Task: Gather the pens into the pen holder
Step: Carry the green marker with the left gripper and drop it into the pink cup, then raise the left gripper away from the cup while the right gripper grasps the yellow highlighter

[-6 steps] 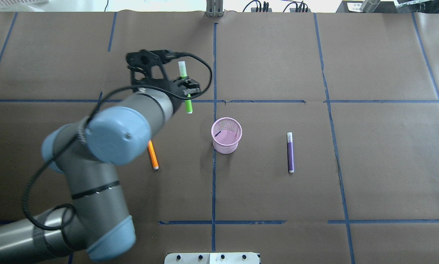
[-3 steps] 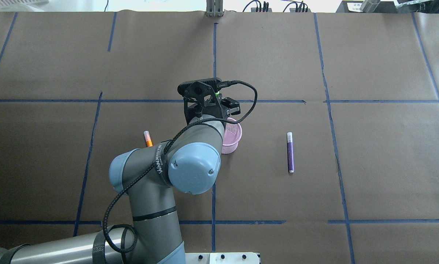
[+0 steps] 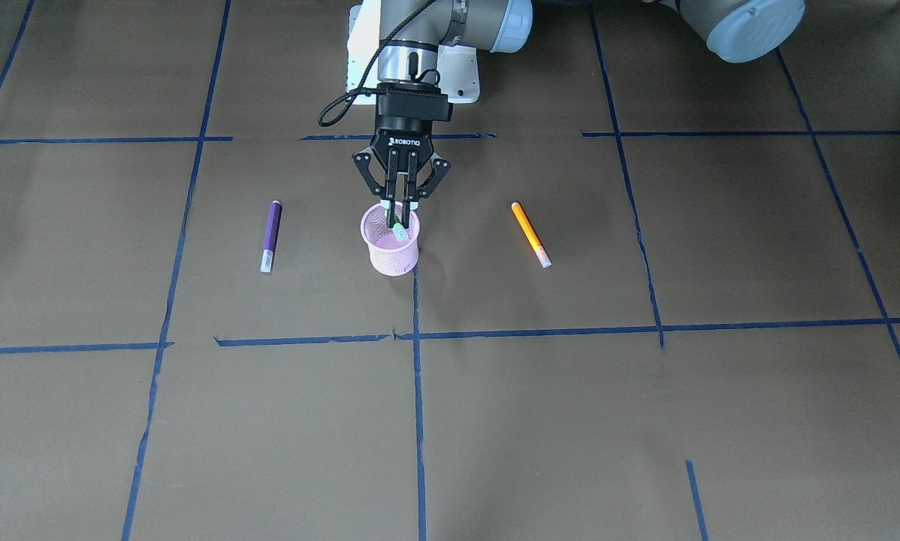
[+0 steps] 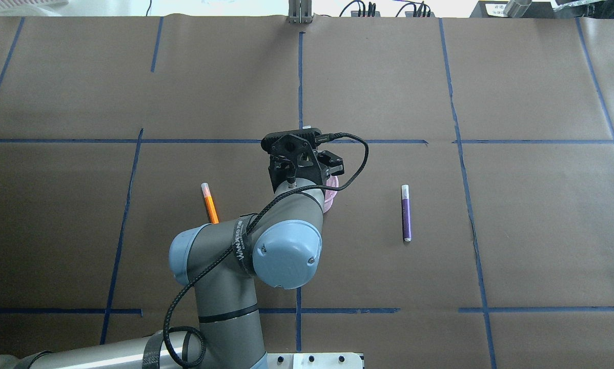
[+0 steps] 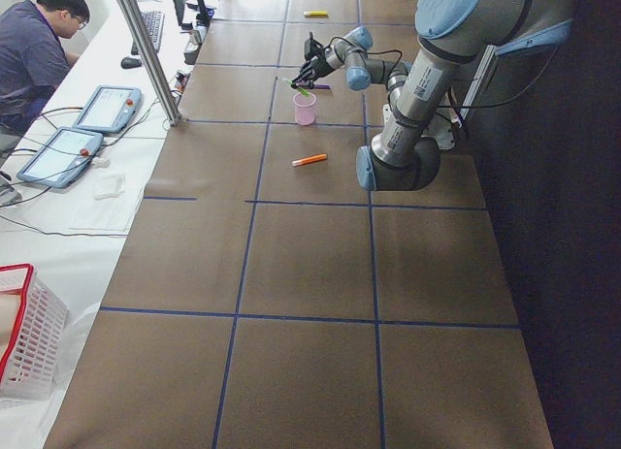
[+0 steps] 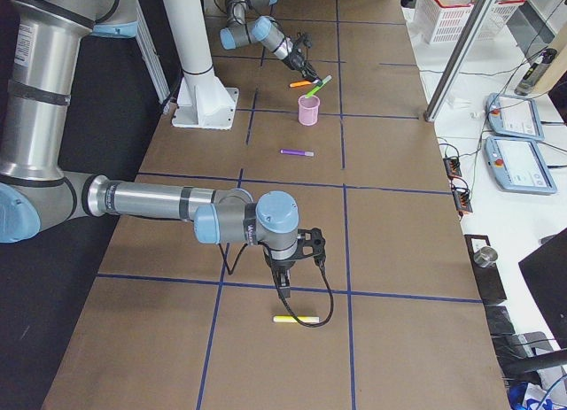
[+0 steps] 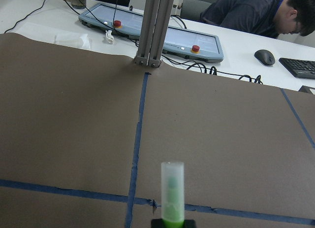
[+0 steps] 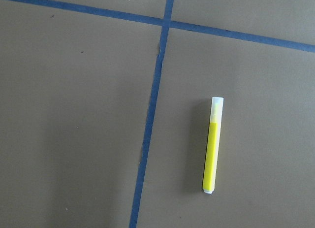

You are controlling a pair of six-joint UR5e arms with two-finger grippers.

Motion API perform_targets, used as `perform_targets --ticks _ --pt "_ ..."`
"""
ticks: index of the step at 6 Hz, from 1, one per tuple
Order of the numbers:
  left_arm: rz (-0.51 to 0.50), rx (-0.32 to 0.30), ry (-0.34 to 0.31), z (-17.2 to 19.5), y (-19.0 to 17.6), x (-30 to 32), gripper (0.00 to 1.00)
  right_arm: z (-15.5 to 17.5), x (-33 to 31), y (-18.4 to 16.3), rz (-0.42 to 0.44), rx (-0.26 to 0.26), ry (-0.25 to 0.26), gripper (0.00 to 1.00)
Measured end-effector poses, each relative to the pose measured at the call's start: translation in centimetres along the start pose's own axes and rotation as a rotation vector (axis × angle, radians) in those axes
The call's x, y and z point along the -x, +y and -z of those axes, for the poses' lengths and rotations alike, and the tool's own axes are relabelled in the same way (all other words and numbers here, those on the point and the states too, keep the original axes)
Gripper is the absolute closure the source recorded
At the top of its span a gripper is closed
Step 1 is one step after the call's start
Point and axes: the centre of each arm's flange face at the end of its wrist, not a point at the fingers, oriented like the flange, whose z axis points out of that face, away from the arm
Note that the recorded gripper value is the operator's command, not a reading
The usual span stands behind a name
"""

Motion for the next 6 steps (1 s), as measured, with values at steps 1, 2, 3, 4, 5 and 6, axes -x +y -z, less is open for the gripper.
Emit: perform_targets --ticks 1,2,3,4,5,6 --pt "-0.004 0.0 0.003 0.1 0.0 -0.2 0.0 0.0 0.0 0.0 -0.001 0.001 0.001 0.0" --pt "-0.004 0.002 0.011 0.4 -0.2 -0.5 0.0 0.0 0.0 0.0 -0.001 0.001 0.001 0.0" --pt "0.005 0.011 0.028 1.1 -0.8 -0.9 0.0 -0.1 -0.1 0.0 -0.001 0.002 0.001 0.0" --pt "-0.002 0.061 0.057 2.0 -1.6 -1.2 0.0 -0.1 -0.1 0.0 -0.002 0.002 0.001 0.0" --pt "-0.034 0.156 0.079 2.7 -2.9 -0.6 0.0 0.0 0.0 0.0 -0.001 0.001 0.001 0.0" --pt "-0.086 0.276 0.061 2.9 -4.5 1.1 0.0 0.1 0.0 -0.1 0.002 -0.001 0.001 0.0"
